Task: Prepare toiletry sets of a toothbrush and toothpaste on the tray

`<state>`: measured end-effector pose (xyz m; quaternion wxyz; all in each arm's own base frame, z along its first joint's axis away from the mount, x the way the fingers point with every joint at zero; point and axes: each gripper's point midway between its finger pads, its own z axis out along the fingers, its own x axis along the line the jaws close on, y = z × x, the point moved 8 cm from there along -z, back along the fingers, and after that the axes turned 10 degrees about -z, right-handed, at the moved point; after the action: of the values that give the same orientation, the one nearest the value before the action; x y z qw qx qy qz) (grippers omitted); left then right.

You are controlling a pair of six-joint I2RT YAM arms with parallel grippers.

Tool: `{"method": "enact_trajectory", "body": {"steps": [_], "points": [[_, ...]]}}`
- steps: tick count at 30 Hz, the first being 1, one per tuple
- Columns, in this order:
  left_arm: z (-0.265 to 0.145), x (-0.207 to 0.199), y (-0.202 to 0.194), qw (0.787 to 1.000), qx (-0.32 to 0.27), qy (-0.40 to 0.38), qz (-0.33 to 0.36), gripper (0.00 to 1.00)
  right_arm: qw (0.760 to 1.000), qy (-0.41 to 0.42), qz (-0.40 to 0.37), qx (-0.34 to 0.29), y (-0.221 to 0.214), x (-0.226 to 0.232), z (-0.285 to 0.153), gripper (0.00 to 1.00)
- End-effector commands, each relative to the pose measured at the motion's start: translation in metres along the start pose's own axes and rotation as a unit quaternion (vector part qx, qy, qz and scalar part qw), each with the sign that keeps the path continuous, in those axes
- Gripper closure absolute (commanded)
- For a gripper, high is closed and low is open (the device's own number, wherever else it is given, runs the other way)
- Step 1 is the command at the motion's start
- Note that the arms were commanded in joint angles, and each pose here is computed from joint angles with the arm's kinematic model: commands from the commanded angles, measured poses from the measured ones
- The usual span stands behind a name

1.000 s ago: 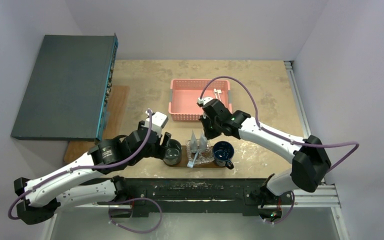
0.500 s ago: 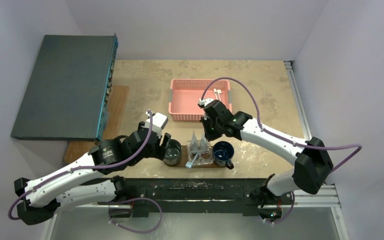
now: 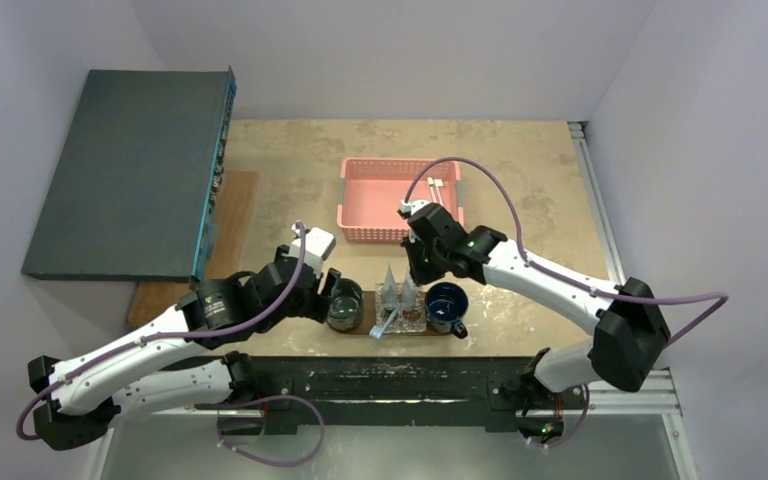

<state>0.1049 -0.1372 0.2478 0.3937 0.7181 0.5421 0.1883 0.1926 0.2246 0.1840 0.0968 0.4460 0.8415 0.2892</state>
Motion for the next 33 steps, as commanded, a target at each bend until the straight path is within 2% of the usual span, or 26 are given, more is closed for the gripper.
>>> {"method": "enact_trajectory", "body": {"steps": [1, 9, 17, 27, 31, 33], "points": [[-0.008, 0.001, 0.009, 1.000, -0.011, -0.004, -0.007, 0.32, 1.000, -0.004, 0.018, -0.009, 0.000, 0.002, -0.009, 1.00], [-0.013, 0.004, 0.011, 1.000, -0.010, -0.006, -0.001, 0.32, 0.997, -0.049, 0.054, -0.039, 0.020, -0.002, -0.023, 1.00], [-0.019, 0.007, 0.013, 1.000, -0.017, -0.007, 0.013, 0.32, 0.994, -0.085, 0.033, -0.068, 0.058, -0.005, -0.036, 1.00], [-0.021, 0.007, 0.019, 0.999, -0.028, -0.019, 0.039, 0.28, 0.987, -0.127, 0.035, -0.093, 0.104, -0.038, -0.040, 0.84], [-0.016, 0.006, 0.017, 0.998, -0.030, -0.025, 0.048, 0.26, 0.986, -0.133, 0.035, -0.089, 0.120, -0.055, -0.030, 0.80], [-0.014, 0.005, 0.014, 0.998, -0.028, -0.027, 0.047, 0.26, 0.986, -0.142, 0.033, -0.086, 0.129, -0.063, -0.024, 0.75]]}}
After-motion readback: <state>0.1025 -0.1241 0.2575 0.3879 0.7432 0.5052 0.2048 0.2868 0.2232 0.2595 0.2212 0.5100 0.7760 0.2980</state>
